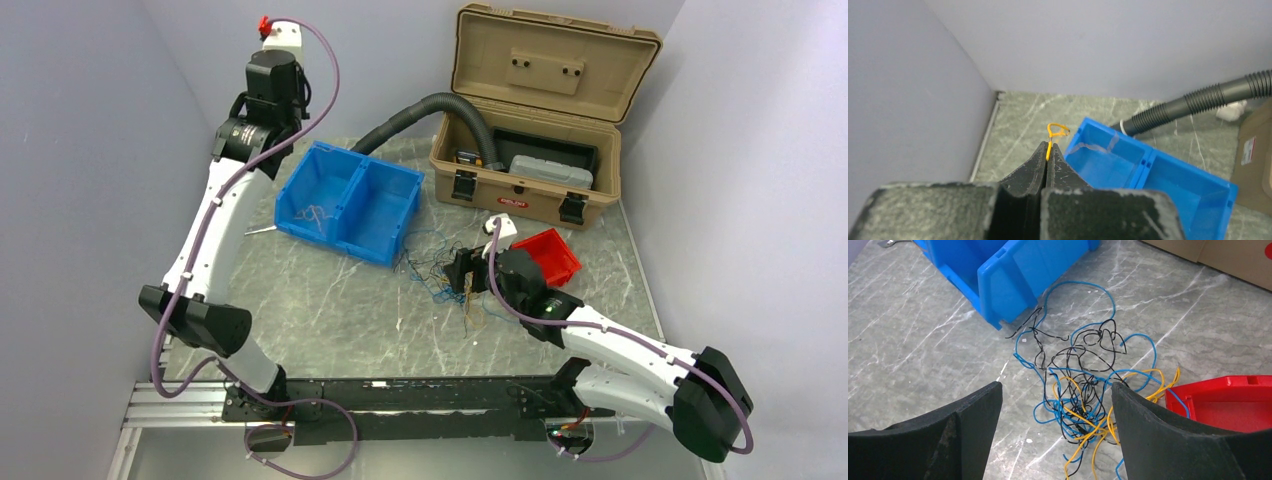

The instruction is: Untangle the cables

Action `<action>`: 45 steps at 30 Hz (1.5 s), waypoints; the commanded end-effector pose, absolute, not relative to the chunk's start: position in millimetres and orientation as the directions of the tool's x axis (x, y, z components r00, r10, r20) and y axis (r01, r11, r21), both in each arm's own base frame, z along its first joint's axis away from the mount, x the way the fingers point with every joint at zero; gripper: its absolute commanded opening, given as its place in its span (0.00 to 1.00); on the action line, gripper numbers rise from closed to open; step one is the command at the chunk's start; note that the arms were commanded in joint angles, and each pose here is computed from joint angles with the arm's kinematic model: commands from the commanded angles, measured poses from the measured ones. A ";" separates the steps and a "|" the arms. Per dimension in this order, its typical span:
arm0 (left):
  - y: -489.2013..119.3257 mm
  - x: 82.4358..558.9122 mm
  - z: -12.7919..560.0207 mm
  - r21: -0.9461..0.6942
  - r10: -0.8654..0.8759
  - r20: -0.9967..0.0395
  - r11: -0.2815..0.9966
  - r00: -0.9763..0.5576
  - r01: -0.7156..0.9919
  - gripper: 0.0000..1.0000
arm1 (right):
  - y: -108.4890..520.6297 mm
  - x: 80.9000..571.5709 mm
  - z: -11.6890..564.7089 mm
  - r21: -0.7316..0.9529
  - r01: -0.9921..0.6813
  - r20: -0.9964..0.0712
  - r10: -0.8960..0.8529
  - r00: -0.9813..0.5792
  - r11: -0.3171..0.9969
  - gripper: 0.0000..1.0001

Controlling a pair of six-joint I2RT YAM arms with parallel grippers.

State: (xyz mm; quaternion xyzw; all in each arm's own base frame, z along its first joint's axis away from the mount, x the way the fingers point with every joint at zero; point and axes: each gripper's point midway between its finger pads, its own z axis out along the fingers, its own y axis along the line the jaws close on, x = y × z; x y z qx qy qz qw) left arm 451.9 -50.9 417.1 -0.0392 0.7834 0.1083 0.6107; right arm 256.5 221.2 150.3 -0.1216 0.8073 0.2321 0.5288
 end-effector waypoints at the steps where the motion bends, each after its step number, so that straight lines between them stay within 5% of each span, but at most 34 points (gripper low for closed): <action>1: -34.0 441.9 480.0 0.204 0.168 -0.975 0.938 -0.148 -0.279 0.00 | 226.3 260.5 168.2 0.259 -0.454 -0.920 0.075 -0.384 0.853 0.82; 11: -34.1 428.6 535.8 0.151 0.158 -0.987 0.952 0.008 -0.265 0.00 | 224.5 260.1 168.3 0.256 -0.450 -0.921 0.075 -0.383 0.856 0.83; 30: -76.1 468.7 432.7 -0.074 -0.087 -0.980 0.994 -0.179 -0.083 0.00 | 220.4 258.7 173.0 0.245 -0.450 -0.927 0.072 -0.368 0.859 0.83; 45: -55.3 466.4 335.7 -0.302 -0.344 -0.890 0.937 -0.299 -0.178 0.00 | 218.4 257.5 175.3 0.232 -0.454 -0.930 0.059 -0.364 0.860 0.83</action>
